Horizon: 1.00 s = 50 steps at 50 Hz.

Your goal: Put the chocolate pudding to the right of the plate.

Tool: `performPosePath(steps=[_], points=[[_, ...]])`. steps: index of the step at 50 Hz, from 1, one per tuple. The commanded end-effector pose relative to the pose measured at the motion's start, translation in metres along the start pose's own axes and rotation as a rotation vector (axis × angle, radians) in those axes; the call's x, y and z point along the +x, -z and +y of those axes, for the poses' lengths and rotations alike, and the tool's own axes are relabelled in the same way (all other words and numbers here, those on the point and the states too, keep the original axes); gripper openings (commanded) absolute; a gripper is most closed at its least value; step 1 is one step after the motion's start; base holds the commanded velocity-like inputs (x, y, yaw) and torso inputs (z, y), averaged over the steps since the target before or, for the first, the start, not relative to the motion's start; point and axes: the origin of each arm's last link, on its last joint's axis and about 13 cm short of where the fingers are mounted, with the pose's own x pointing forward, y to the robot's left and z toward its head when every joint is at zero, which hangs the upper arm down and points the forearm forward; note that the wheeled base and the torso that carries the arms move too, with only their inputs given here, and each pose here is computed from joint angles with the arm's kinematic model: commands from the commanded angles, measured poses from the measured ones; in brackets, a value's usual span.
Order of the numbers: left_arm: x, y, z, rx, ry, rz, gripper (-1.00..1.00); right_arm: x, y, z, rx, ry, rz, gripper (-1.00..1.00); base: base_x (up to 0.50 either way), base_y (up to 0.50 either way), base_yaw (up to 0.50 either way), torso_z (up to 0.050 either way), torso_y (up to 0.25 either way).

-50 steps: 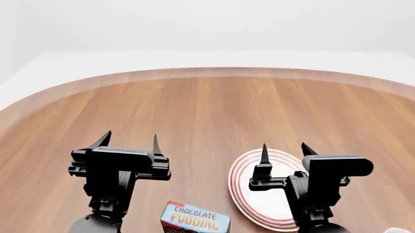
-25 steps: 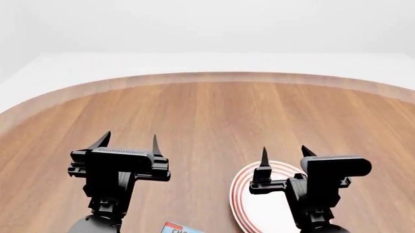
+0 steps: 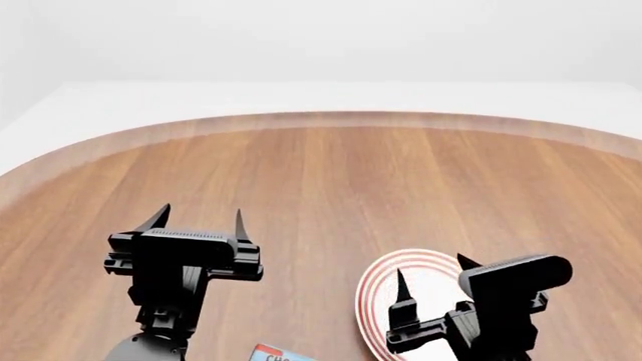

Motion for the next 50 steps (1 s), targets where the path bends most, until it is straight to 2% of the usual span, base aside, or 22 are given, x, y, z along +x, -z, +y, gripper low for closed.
performPosePath(steps=[1,2,3,7,18,19,22,23,24,25,39,50], points=[[0.0,0.0,0.0,0.001,-0.001,0.002,1.0,-0.015,-0.008,-0.005,-0.065,-0.064,0.079,1.0,0.0,0.0,0.0,0.0,0.0],[0.001,0.001,0.0,0.002,-0.002,0.002,1.0,-0.017,-0.008,-0.005,-0.068,-0.109,0.085,1.0,0.0,0.0,0.0,0.0,0.0],[0.001,0.001,0.0,0.001,-0.002,0.003,1.0,-0.017,-0.008,-0.005,-0.084,-0.081,0.094,1.0,0.0,0.0,0.0,0.0,0.0],[0.001,0.0,0.0,0.002,0.0,0.003,1.0,-0.019,-0.01,-0.005,-0.079,-0.094,0.112,1.0,0.0,0.0,0.0,0.0,0.0],[0.001,0.0,0.0,0.003,-0.001,0.005,1.0,-0.023,-0.013,-0.006,-0.167,-0.173,0.209,1.0,0.0,0.0,0.0,0.0,0.0],[0.002,-0.001,0.001,0.0,-0.004,0.004,1.0,-0.025,-0.014,-0.009,-0.2,-0.207,0.229,1.0,0.0,0.0,0.0,0.0,0.0],[0.002,-0.001,0.001,0.001,-0.004,0.005,1.0,-0.027,-0.016,-0.01,-0.194,-0.235,0.23,1.0,0.0,0.0,0.0,0.0,0.0],[0.002,-0.001,0.001,0.001,-0.004,0.004,1.0,-0.029,-0.017,-0.01,-0.189,-0.295,0.255,1.0,0.0,0.0,0.0,0.0,0.0],[0.002,-0.001,0.001,0.001,-0.004,0.004,1.0,-0.03,-0.017,-0.01,-0.203,-0.308,0.258,1.0,0.0,0.0,0.0,0.0,0.0],[0.002,0.004,0.001,0.001,-0.006,0.016,1.0,-0.025,-0.008,-0.009,-0.247,-0.407,0.308,1.0,0.0,0.0,0.0,0.0,0.0],[0.003,0.005,0.0,0.003,-0.004,0.019,1.0,-0.024,-0.003,-0.007,-0.258,-0.438,0.32,1.0,0.0,0.0,0.0,0.0,0.0],[0.003,0.004,0.0,0.008,-0.003,0.018,1.0,-0.022,-0.001,0.004,-0.279,-0.531,0.332,1.0,0.0,0.0,0.0,0.0,0.0]])
